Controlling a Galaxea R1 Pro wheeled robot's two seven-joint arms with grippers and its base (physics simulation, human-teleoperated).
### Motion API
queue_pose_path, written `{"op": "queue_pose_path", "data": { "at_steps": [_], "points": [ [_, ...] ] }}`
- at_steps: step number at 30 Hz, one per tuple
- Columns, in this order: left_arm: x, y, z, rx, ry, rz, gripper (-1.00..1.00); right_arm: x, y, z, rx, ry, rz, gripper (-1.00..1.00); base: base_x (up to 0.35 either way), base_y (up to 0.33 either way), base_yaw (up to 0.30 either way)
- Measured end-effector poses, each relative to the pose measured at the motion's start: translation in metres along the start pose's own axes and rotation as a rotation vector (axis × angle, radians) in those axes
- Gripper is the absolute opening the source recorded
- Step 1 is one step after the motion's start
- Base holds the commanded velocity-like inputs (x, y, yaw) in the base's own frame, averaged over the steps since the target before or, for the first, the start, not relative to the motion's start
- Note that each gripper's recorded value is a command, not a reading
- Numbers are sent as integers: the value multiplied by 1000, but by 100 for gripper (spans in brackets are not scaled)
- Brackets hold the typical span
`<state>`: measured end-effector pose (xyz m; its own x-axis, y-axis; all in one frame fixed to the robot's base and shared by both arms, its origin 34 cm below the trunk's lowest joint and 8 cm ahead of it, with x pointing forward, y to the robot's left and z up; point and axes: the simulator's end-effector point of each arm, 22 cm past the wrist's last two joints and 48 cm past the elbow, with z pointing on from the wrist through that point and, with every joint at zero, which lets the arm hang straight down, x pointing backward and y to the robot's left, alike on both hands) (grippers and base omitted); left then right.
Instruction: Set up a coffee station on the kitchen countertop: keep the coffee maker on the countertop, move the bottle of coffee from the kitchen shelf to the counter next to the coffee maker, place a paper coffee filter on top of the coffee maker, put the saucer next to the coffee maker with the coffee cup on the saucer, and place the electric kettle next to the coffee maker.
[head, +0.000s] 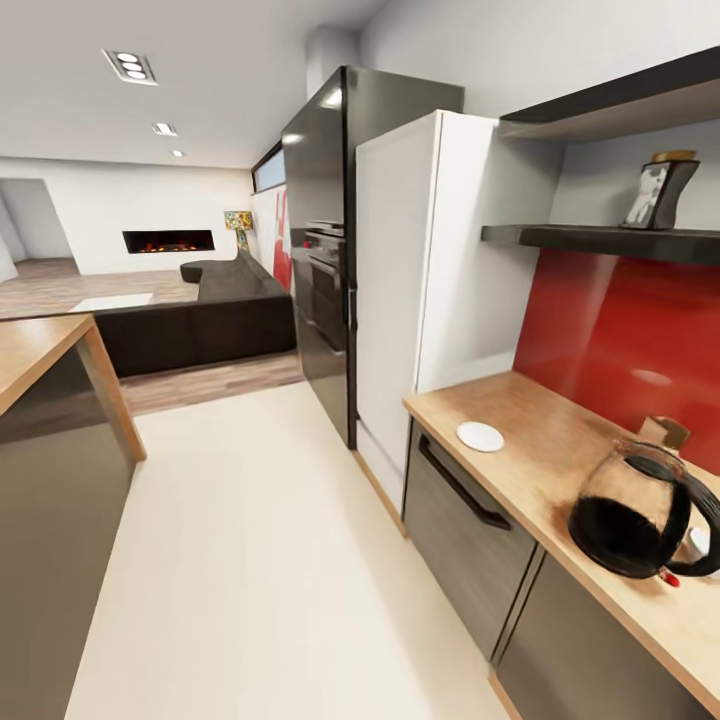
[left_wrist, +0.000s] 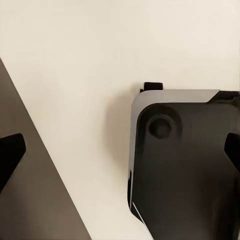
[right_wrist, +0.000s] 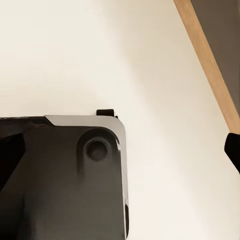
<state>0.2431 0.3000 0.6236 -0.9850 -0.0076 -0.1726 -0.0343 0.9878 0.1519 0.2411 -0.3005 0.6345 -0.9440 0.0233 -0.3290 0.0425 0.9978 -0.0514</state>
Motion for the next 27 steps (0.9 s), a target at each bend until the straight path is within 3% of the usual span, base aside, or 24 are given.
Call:
{"op": "queue_pose_path", "data": {
  "at_steps": [7,27],
  "points": [
    [0,0,0,0,0,0,100,0,0,0,0,0,0,100,333,151,-77],
    [0,0,0,0,0,-1,100,0,0,0,0,0,0,100,255,230,-259]
  ]
}}
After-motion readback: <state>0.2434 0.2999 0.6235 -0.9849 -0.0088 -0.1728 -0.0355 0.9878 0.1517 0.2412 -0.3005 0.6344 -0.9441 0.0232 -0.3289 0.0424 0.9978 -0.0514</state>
